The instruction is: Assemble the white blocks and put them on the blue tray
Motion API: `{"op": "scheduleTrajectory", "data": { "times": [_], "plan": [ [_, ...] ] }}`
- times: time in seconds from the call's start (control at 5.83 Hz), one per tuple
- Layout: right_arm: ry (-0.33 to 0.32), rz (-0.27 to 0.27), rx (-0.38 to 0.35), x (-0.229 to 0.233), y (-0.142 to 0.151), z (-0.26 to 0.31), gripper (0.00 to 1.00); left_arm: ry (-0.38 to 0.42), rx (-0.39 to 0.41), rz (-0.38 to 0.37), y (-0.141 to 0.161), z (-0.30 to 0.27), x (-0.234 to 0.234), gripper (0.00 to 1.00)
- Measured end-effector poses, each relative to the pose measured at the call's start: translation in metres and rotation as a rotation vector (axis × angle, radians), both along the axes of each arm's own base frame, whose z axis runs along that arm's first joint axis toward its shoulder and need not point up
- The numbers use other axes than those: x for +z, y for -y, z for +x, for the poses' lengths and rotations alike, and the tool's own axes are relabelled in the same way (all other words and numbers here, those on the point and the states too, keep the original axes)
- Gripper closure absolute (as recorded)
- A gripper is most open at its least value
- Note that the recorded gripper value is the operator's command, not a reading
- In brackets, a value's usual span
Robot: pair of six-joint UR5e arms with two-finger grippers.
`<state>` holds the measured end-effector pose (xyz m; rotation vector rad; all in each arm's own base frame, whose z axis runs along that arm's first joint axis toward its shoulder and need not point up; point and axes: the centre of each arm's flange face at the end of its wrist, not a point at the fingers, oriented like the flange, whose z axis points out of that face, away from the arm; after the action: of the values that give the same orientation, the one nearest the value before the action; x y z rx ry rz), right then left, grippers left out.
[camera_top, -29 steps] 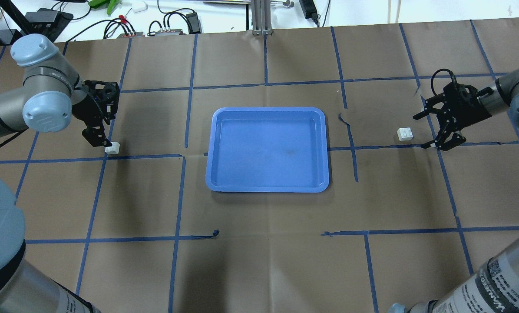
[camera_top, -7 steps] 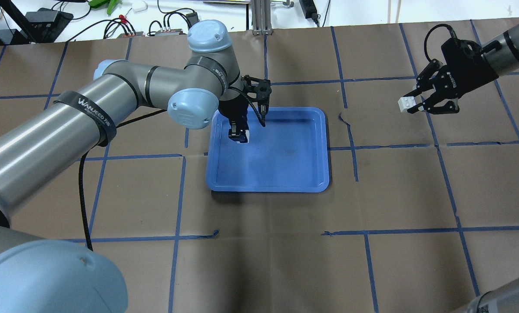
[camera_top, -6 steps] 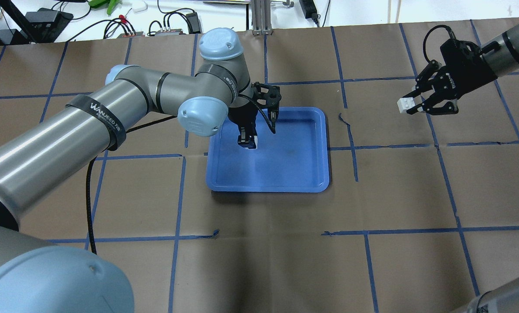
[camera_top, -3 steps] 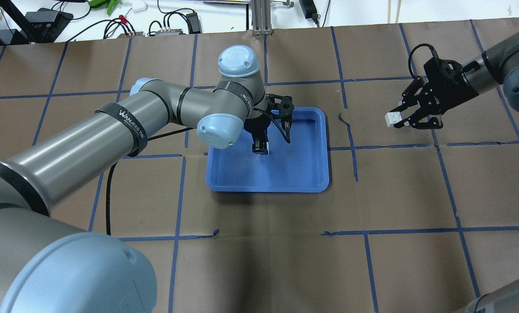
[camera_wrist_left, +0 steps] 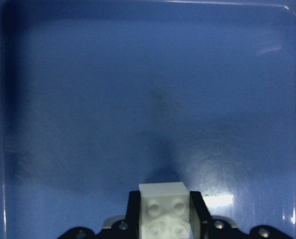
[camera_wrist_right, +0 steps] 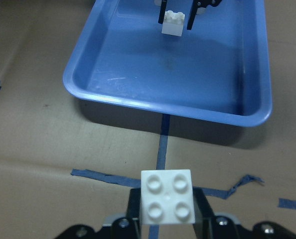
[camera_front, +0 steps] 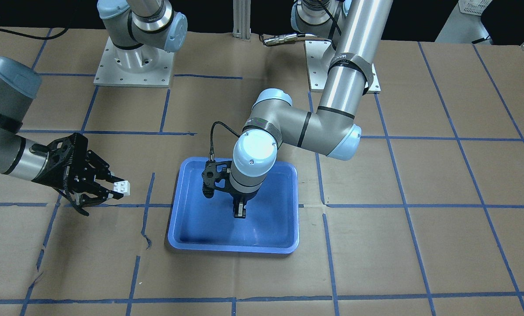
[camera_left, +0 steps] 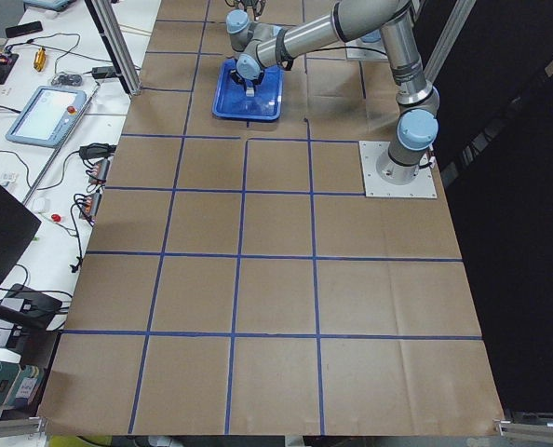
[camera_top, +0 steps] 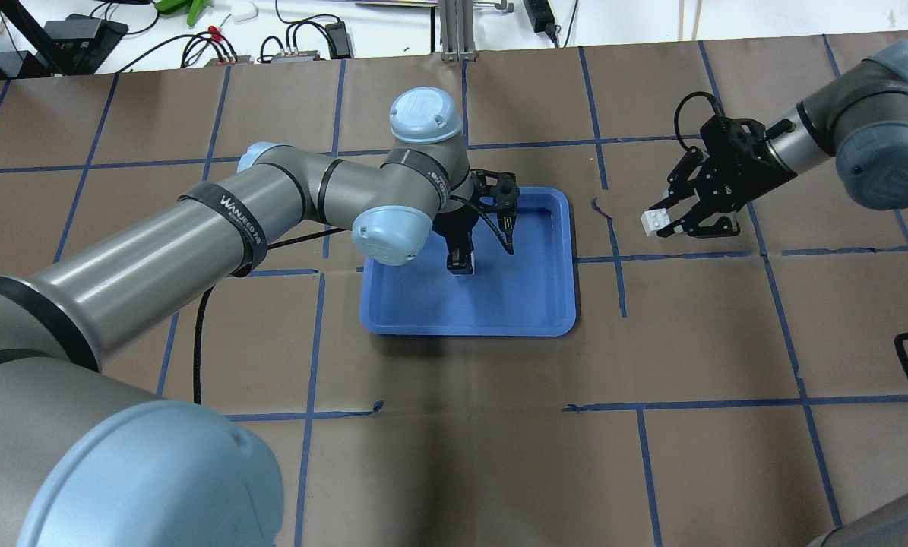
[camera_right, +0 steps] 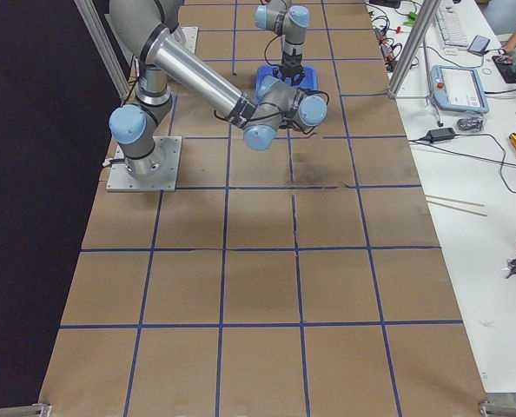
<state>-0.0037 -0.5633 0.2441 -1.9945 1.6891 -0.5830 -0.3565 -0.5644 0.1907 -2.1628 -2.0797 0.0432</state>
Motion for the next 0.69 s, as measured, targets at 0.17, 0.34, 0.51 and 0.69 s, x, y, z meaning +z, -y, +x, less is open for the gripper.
{"op": "scheduleTrajectory", "data": {
  "times": [0.17, 0.34, 0.51, 0.69],
  "plan": [
    [0.004, 0.010, 0.011, -0.006, -0.006, 0.010, 0.87, -0.002, 0.006, -0.012, -0.001, 0.001, 0.011, 0.12],
    [-0.005, 0.011, 0.010, -0.011, -0.009, 0.024, 0.87, -0.008, 0.014, -0.030, -0.002, 0.004, 0.032, 0.12],
    [-0.022, 0.004, -0.004, -0.014, -0.011, 0.044, 0.87, -0.012, 0.045, -0.033, -0.003, 0.018, 0.065, 0.12],
    [-0.036, -0.006, -0.016, -0.017, -0.014, 0.063, 0.87, -0.009, 0.099, -0.022, -0.005, 0.045, 0.105, 0.12]
  ]
}}
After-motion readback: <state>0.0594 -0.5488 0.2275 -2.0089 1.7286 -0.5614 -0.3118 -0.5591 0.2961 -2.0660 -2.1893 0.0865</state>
